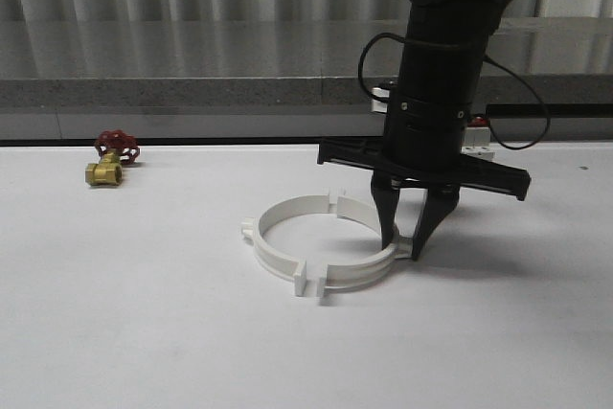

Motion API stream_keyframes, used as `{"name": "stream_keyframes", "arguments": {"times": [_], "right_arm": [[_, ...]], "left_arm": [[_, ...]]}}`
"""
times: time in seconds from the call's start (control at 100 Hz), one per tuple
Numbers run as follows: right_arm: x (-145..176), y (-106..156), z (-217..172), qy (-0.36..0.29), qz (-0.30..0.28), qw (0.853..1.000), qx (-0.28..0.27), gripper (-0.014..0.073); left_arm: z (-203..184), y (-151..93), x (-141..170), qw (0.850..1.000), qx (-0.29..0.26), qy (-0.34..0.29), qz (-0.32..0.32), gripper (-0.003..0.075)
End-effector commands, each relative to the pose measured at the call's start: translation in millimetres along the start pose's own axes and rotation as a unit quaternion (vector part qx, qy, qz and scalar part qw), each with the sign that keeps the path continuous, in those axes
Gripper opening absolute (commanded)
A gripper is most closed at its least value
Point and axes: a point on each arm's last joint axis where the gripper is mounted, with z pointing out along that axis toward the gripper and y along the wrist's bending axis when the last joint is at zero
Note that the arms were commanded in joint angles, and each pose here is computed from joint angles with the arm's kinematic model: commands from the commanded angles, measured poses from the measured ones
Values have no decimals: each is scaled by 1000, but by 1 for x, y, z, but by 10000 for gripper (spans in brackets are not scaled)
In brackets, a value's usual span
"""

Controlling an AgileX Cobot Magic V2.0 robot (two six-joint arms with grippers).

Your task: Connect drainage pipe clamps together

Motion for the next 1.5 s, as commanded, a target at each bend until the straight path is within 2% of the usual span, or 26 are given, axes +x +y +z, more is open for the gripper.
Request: {"name": "stream_keyframes", "arguments": {"times": [0.0,0.18,0.22,0.27,0.37,0.44,0.6,0.73,0.83,0.94,1.02,1.12,1.38,1.49], "right_arm": [[-5,7,-24,-35,-4,999,-29,98],[-6,8,-24,-40,-3,999,-33,105],[-6,9,-24,-42,-3,998,-35,134],[-7,9,-25,-46,-3,998,-38,202],[-7,9,-26,-51,-5,998,-39,412],[-8,9,-28,-60,-13,998,-34,501],[-7,8,-52,-101,-51,993,-27,518],[-2,5,-75,-128,-137,982,-36,517],[7,-2,-91,-136,-213,967,-30,447],[17,-16,-106,-140,-284,948,-20,246],[23,-30,-118,-148,-287,946,-21,74],[31,-51,-135,-169,-267,948,-29,-74],[60,-114,-164,-222,-205,953,-31,-68],[77,-136,-179,-253,-185,949,-34,-68]], "left_arm": [[-3,-4,-14,999,12,-47,2,-20],[-3,-4,-14,999,12,-47,2,-20],[-3,-4,-14,999,12,-47,2,-20],[-3,-4,-14,999,12,-47,2,-20],[-3,-4,-14,999,12,-47,2,-20],[-3,-4,-14,999,12,-47,2,-20],[-3,-4,-14,999,12,-47,2,-20],[-3,-4,-14,999,12,-47,2,-20],[-3,-4,-14,999,12,-47,2,-20],[-3,-4,-14,999,12,-47,2,-20],[-3,-4,-14,999,12,-47,2,-20],[-3,-4,-14,999,12,-47,2,-20],[-3,-4,-14,999,12,-47,2,-20],[-3,-4,-14,999,12,-47,2,-20]]}}
